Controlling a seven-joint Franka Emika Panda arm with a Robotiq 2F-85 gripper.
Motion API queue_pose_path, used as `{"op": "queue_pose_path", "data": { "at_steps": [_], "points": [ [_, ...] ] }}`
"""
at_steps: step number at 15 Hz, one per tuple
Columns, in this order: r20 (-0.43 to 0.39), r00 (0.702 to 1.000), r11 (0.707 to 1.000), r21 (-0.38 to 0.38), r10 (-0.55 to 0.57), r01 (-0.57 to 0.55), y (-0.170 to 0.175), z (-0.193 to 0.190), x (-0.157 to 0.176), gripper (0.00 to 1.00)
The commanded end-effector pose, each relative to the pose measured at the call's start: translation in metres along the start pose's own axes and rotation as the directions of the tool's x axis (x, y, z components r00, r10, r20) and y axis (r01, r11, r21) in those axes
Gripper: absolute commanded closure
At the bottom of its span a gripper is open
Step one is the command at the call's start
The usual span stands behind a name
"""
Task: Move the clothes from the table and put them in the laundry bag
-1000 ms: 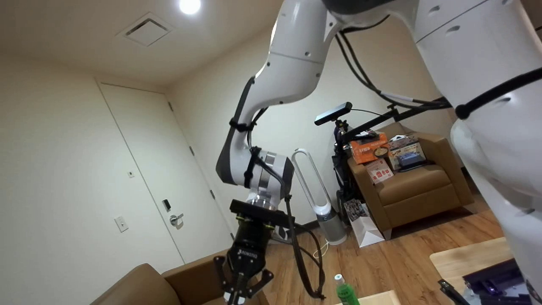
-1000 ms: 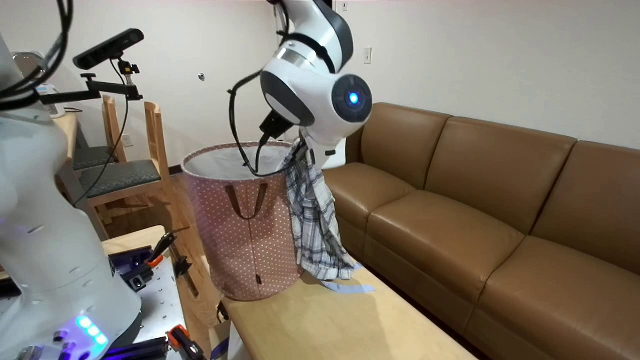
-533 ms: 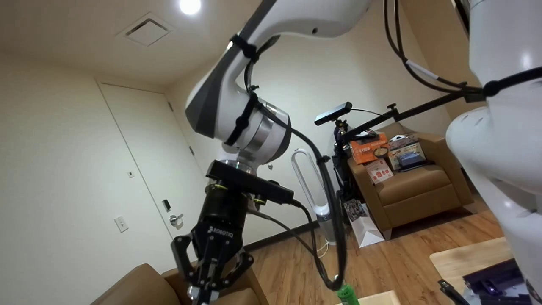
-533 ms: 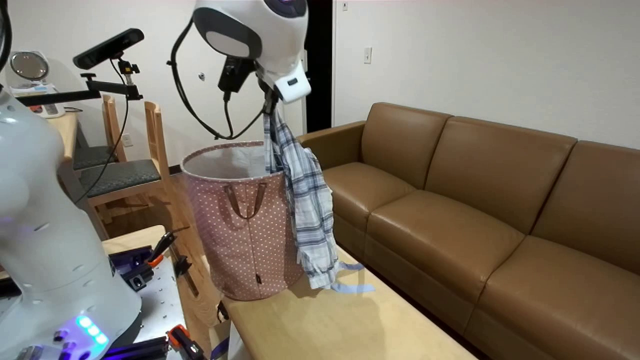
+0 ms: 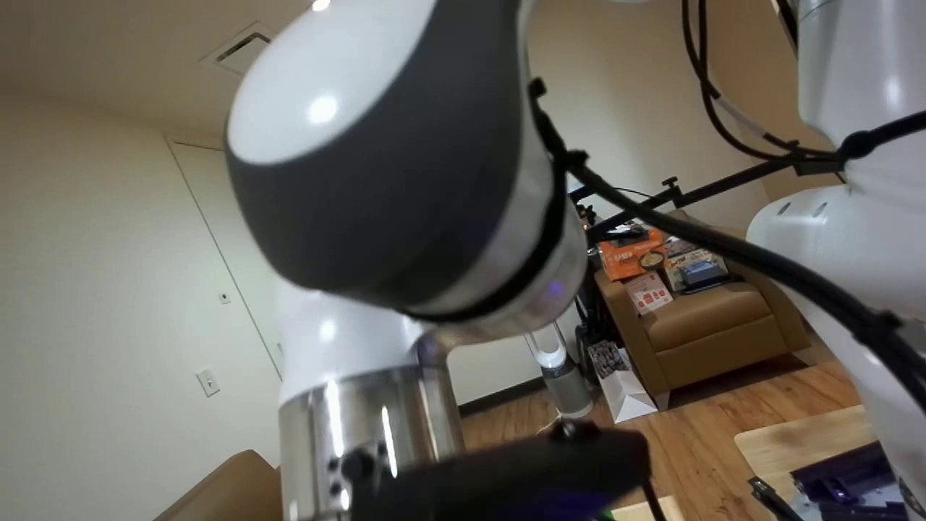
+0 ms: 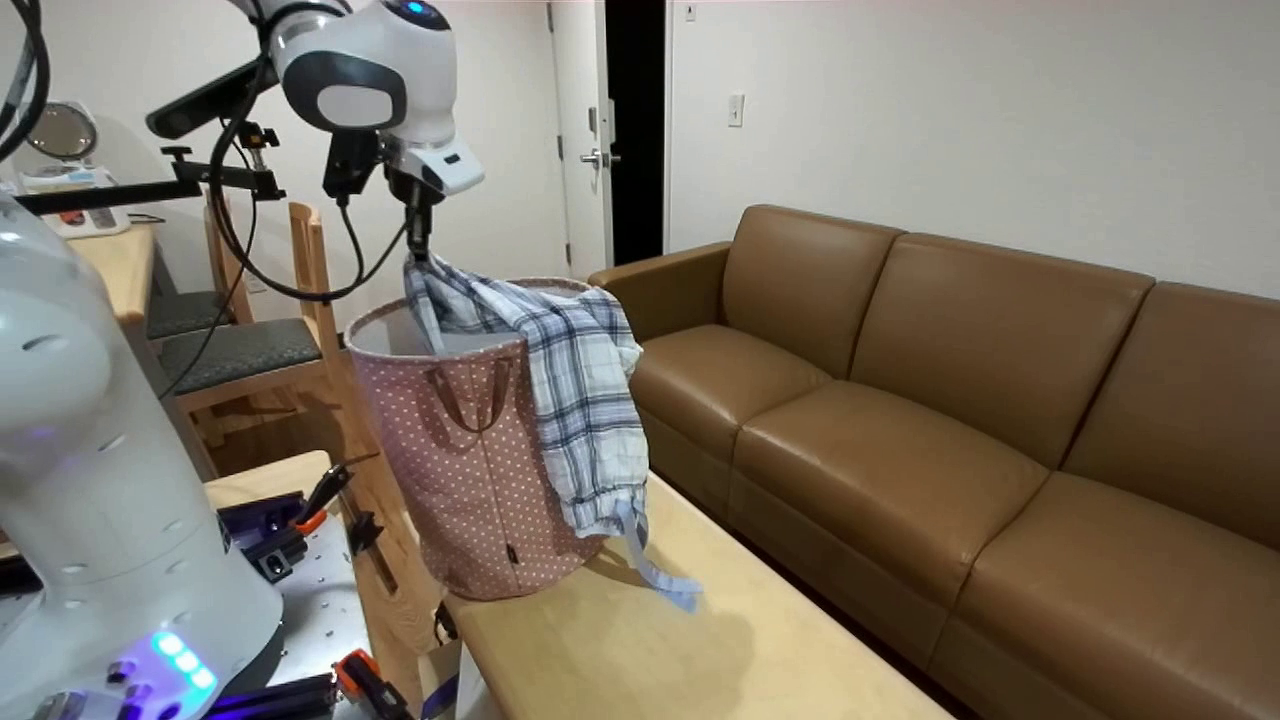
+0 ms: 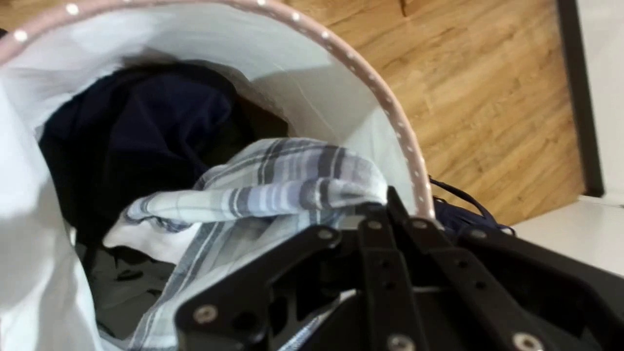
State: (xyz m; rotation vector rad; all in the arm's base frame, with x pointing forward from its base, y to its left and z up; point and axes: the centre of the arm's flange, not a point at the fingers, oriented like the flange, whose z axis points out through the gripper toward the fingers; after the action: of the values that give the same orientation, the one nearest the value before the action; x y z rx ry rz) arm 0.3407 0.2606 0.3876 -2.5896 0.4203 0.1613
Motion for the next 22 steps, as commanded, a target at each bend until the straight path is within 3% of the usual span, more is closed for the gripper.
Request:
{"op": "queue_pose_path", "data": {
  "at_steps": [1,4,5,6,11,13,17,19,21,22],
  "points": [
    [0.052,0.994,0.982,-0.166,0.098,-0.088,0.011,0.071,0.03,0.96],
    [0.085,0.97,0.944,-0.265,0.227,-0.198,0.06,0.095,0.07,0.92],
    [0.099,0.956,0.927,-0.29,0.277,-0.238,0.079,0.097,0.083,0.69],
    [0.097,0.942,0.912,-0.3,0.321,-0.28,0.096,0.094,0.092,0.67],
    [0.029,0.898,0.881,-0.212,0.438,-0.423,0.162,0.028,0.113,0.42],
    [0.014,0.892,0.879,-0.179,0.452,-0.443,0.17,0.001,0.11,0.29],
    [0.05,0.916,0.907,-0.172,0.398,-0.384,0.154,-0.04,0.087,0.03],
    [0.041,0.926,0.92,-0.142,0.376,-0.367,0.148,-0.061,0.075,0.0],
    [0.016,0.908,0.906,-0.08,0.418,-0.415,0.155,-0.079,0.077,0.0],
    [-0.001,0.886,0.886,-0.026,0.463,-0.463,0.168,-0.09,0.084,0.0]
  ]
}}
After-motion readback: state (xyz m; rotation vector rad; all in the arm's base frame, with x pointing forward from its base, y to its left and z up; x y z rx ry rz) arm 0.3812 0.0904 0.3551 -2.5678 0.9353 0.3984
